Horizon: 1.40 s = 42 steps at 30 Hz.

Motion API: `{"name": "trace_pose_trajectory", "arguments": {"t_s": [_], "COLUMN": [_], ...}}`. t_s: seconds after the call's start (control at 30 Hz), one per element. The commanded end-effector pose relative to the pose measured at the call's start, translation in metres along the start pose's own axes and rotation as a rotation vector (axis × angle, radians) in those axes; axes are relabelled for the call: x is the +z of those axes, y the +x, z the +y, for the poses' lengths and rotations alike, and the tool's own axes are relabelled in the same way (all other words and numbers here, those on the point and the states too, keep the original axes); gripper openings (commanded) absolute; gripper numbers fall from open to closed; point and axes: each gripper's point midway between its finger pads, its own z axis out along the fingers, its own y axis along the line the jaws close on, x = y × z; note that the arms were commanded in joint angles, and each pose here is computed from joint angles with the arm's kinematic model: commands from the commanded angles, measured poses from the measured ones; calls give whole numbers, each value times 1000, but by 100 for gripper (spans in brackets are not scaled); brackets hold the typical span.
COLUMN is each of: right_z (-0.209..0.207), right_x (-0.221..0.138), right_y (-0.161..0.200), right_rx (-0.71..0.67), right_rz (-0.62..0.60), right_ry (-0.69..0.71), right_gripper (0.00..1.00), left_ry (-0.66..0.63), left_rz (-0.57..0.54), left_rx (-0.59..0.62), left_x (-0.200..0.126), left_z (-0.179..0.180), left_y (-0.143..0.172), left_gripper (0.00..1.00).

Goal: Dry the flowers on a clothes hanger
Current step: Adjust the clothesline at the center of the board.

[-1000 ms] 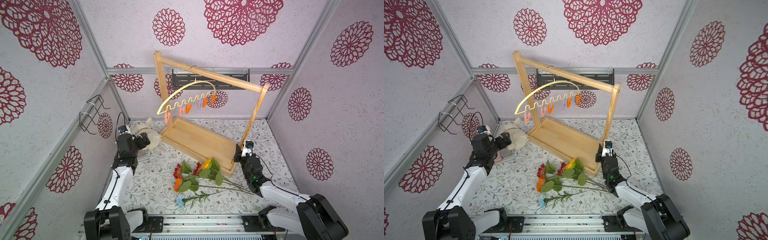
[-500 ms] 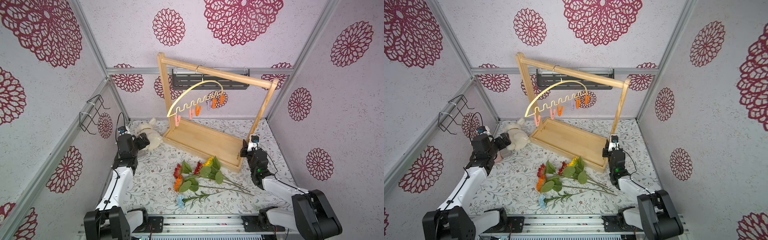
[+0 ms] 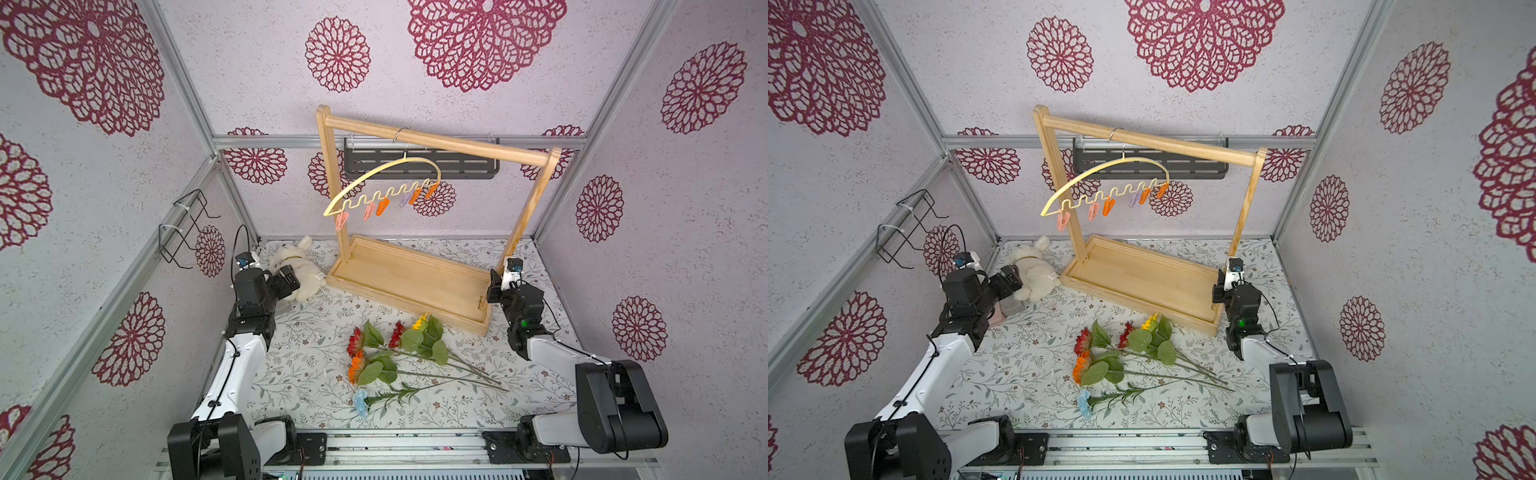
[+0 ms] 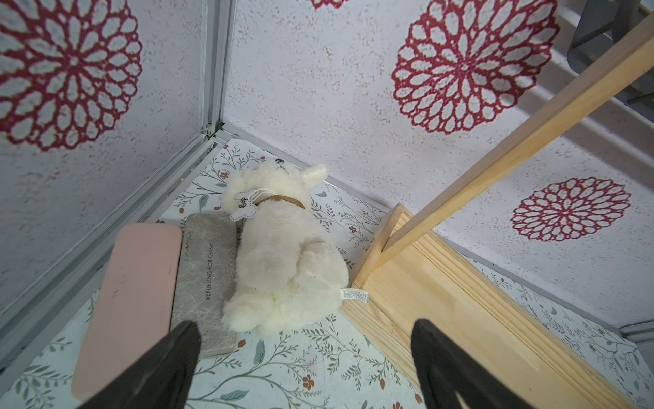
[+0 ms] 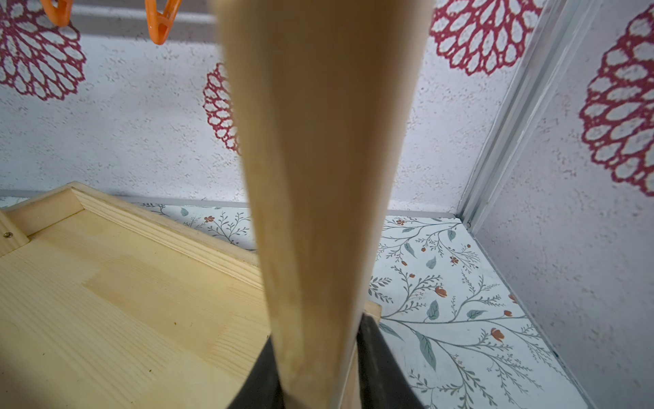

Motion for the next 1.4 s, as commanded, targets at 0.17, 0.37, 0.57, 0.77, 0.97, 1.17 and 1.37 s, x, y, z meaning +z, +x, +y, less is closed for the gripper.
{"name": "trace_pose_trajectory", "arguments": {"t_s": [0.17,0.37,0.57,0.77,0.97,1.17,1.37], "right_z": [-1,20,14,29,48,58,73], "right_x": [2,0,3,5,6,3,6], "right_y": [5,10,9,4,8,13,13], "right_rx": [-204,-258,-294,-240,-211,-169,-106], "right_rz": [38,47,59,47,56,63,61], "right_ry": [-109,-233,-231,-319,-307,-291,-296], "right_gripper": [16,14,14,13,13,14,17], "left_ry": [-14,-19,-16,-2,20,32,32], "left_rz": [-26,-26,-18,-18,-8,2,-1], "left_rx": [30,38,41,41,21,0,-7], "left_x": [-6,-8,-8,-7,-7,-10,-14], "left_z": [3,4,3,0,-4,-4,-4], "left_y": [-4,-5,-3,-6,-4,1,3], "left_gripper": [97,97,97,97,97,97,97]}}
